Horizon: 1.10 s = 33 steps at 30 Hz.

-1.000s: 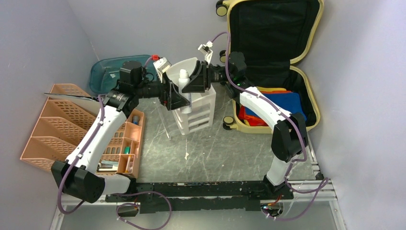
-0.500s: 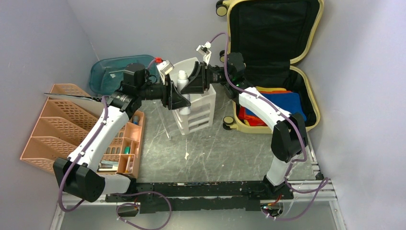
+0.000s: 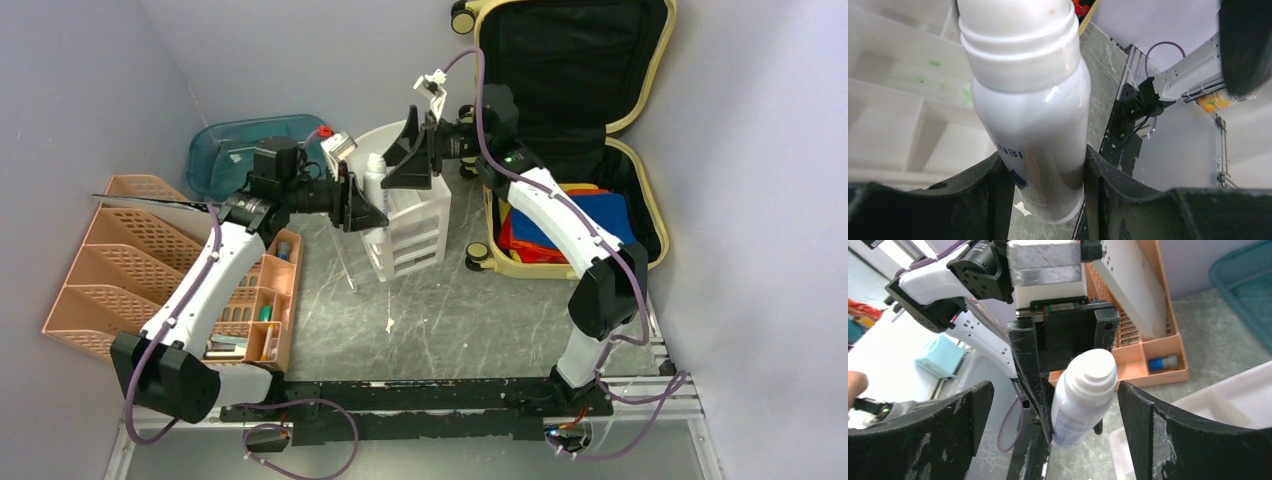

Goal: Open, take out, and arrange the luggage
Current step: Place the personal item in the drawer.

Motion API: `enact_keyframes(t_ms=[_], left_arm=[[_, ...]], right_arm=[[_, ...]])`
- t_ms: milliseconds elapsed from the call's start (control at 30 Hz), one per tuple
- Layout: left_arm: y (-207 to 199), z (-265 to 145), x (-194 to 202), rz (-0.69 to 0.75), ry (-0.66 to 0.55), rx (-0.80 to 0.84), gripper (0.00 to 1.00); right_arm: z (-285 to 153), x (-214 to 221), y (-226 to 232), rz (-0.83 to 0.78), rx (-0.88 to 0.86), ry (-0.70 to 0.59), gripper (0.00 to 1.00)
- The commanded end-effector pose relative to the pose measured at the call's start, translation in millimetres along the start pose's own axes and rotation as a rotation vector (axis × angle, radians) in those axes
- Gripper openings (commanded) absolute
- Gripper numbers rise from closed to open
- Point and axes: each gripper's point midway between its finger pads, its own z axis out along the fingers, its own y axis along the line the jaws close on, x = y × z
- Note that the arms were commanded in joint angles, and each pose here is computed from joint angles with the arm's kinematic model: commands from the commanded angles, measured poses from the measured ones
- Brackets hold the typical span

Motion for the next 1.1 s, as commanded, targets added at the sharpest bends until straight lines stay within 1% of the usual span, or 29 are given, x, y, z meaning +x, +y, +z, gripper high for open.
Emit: enact_keyframes(t_ms=[0,133,300,367,533,733,900,1067], left_arm=[[-12,-30,-28,0.106,-0.079,-0.044,0.44],[6,-53,-39,0.084,-0.124,-0.160,0.44],[50,-74,-36,0.014,-0.158,-0.417,0.43],[59,-75,-27,-0.022,-0.159,-0.437,0.43],[76,-66,4,-0.167,-0.142,-0.452,0.44],[109,-64,32,-0.266,-0.106,-0.555,0.44],[136,-57,52,-0.352,-0.077,-0.613,0.43],[159,-51,68,-0.412,-0.053,-0.653,0.43]], right_arm=[[-23,-37,18,-0.184,0.098,-0.018,1.00],[-48,-50,5,-0.240,0.222,-0.033,1.00],[-85,-63,-14,-0.282,0.386,-0.060,1.00],[-99,-66,-21,-0.293,0.445,-0.068,1.00],[-130,-70,-32,-0.326,0.582,-0.079,1.00],[-166,-71,-45,-0.337,0.727,-0.100,1.00],[-213,-70,-69,-0.286,0.896,-0.148,1.00],[-250,-60,-84,-0.227,0.955,-0.212,1.00]])
